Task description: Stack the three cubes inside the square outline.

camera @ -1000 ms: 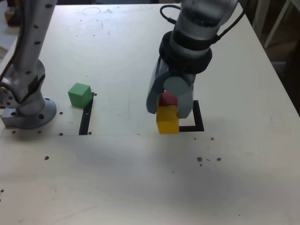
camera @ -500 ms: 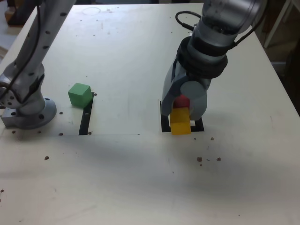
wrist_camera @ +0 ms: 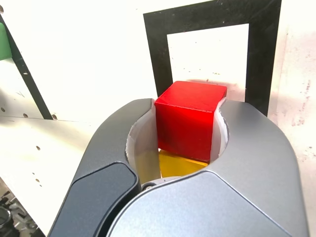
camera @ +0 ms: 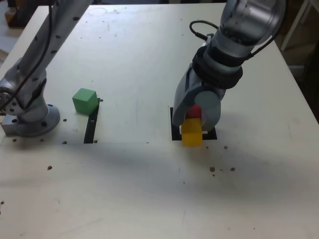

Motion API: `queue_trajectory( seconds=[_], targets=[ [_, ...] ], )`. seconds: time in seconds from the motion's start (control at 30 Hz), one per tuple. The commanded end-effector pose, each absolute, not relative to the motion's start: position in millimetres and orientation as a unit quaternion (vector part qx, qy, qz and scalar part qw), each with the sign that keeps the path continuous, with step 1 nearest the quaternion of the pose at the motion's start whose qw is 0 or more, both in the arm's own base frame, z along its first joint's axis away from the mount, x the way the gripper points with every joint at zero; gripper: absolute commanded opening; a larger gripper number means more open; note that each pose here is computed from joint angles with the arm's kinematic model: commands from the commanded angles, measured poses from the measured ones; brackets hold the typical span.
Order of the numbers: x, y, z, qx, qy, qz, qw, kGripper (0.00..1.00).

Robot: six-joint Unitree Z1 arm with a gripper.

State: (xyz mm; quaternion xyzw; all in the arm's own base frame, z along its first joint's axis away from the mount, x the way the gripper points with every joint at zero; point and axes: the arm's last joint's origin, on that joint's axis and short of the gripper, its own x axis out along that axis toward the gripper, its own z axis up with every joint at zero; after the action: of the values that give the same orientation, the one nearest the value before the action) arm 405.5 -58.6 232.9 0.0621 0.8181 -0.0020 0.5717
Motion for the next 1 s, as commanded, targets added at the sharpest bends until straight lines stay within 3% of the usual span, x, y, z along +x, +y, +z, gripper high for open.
queue_trajectory(
  seconds=[0.0, 0.5, 0.57, 0.67, 0.73, 0.97],
  targets=[
    [406, -57, 229.8, 0.061, 0.822, -0.003, 0.566, 0.33],
    [412, -53, 220.2, 0.066, 0.825, -0.003, 0.562, 0.35],
    [413, -53, 219.3, 0.068, 0.824, -0.005, 0.563, 0.48],
    [414, -52, 219.0, 0.071, 0.821, -0.010, 0.566, 0.79],
    [414, -52, 219.3, 0.071, 0.821, -0.011, 0.567, 0.94],
    [412, -52, 223.0, 0.073, 0.819, -0.011, 0.570, 0.99]
  ],
)
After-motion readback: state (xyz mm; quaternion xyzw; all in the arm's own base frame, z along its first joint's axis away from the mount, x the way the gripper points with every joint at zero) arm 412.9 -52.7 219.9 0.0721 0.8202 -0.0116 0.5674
